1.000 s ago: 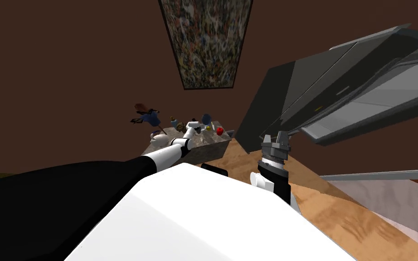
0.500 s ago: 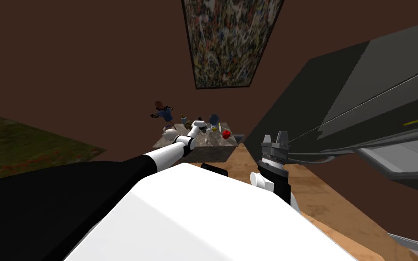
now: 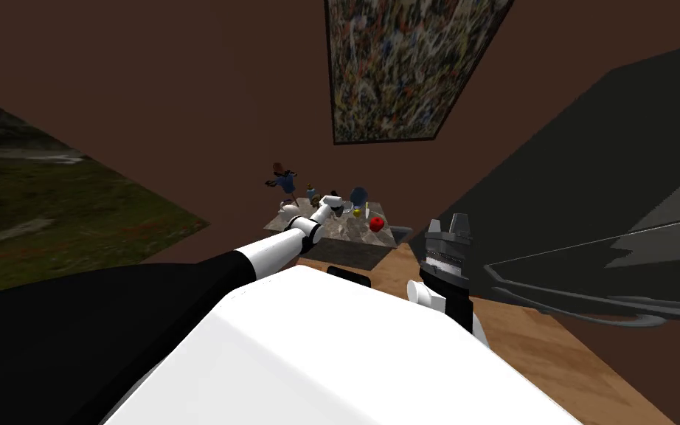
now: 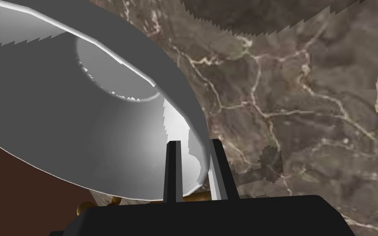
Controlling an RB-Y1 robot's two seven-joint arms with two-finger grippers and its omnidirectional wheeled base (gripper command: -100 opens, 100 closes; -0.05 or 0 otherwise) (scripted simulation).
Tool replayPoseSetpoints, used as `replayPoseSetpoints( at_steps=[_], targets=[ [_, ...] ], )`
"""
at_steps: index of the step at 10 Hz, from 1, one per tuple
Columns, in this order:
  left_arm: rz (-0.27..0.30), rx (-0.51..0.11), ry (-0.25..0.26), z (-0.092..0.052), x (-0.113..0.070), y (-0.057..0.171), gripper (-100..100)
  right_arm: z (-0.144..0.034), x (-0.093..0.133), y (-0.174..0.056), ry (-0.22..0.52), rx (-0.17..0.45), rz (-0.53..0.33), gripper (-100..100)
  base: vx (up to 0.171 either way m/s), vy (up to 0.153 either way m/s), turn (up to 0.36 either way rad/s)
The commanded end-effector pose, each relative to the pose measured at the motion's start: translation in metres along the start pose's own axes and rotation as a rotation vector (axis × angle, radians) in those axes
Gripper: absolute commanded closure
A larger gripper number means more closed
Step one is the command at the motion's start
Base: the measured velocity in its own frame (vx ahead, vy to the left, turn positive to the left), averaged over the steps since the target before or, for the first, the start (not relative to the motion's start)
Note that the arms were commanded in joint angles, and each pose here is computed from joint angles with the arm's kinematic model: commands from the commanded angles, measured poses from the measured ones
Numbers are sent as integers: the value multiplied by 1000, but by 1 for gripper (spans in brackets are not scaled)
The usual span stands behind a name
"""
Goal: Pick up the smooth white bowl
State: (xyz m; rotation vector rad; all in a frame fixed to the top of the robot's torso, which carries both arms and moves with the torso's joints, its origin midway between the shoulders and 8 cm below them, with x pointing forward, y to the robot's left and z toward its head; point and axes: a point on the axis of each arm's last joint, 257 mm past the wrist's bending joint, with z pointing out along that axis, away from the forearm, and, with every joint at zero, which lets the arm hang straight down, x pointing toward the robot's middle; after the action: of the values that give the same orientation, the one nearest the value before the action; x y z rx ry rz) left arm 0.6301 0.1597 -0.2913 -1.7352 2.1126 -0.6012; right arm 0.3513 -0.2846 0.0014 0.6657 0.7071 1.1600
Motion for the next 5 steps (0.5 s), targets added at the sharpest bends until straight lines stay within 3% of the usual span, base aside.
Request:
replayPoseSetpoints(
  at_steps=[1, 2, 4, 5],
  targets=[
    [58, -5, 41, 0, 32, -4, 100, 0, 0, 0, 0, 0, 0, 0, 59, -89, 452],
    [90, -1, 28, -1, 35, -6, 100, 0, 0, 0, 0, 0, 0, 0, 39, -92, 482],
    [84, -7, 27, 1, 33, -3, 100, 0, 0, 0, 0, 0, 0, 0, 2, -31, 59],
    [86, -7, 27, 1, 34, -3, 0, 0, 0, 0, 0, 0, 0, 0, 0, 0, 0]
  ],
)
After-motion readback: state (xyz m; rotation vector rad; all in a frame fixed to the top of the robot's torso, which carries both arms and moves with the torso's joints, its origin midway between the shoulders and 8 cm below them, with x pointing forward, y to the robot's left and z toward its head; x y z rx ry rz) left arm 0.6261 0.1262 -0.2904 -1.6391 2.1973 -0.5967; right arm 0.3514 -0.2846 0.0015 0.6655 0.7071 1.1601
